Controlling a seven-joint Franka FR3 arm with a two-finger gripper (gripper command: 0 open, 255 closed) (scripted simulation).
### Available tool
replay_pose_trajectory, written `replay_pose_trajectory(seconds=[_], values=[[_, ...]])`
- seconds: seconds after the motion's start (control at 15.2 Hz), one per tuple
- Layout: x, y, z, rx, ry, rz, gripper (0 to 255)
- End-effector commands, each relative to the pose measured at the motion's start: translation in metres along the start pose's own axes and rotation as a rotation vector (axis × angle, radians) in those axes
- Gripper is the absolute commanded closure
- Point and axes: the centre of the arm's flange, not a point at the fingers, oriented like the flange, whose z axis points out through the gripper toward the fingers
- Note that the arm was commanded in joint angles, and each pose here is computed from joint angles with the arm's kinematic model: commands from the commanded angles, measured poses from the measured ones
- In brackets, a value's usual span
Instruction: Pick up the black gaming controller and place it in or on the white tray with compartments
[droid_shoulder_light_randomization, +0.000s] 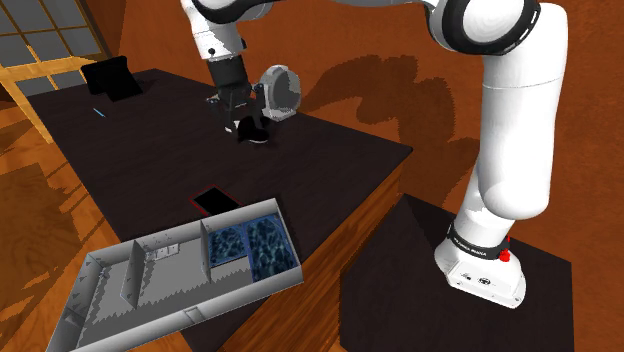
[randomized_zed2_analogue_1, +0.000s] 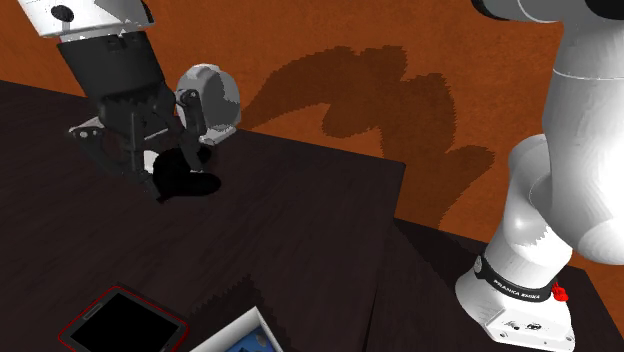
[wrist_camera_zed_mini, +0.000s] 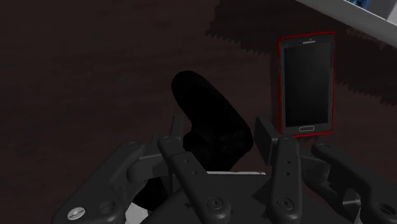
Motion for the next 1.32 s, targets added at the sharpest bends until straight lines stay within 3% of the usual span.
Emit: replay_pose_trajectory(seconds=[0.0,1.25], values=[[-0.017,-0.021,0.0,0.0,0.0,0.002,255],[-0.168,-0.221,0.009,0.0,0.0,0.002,255]])
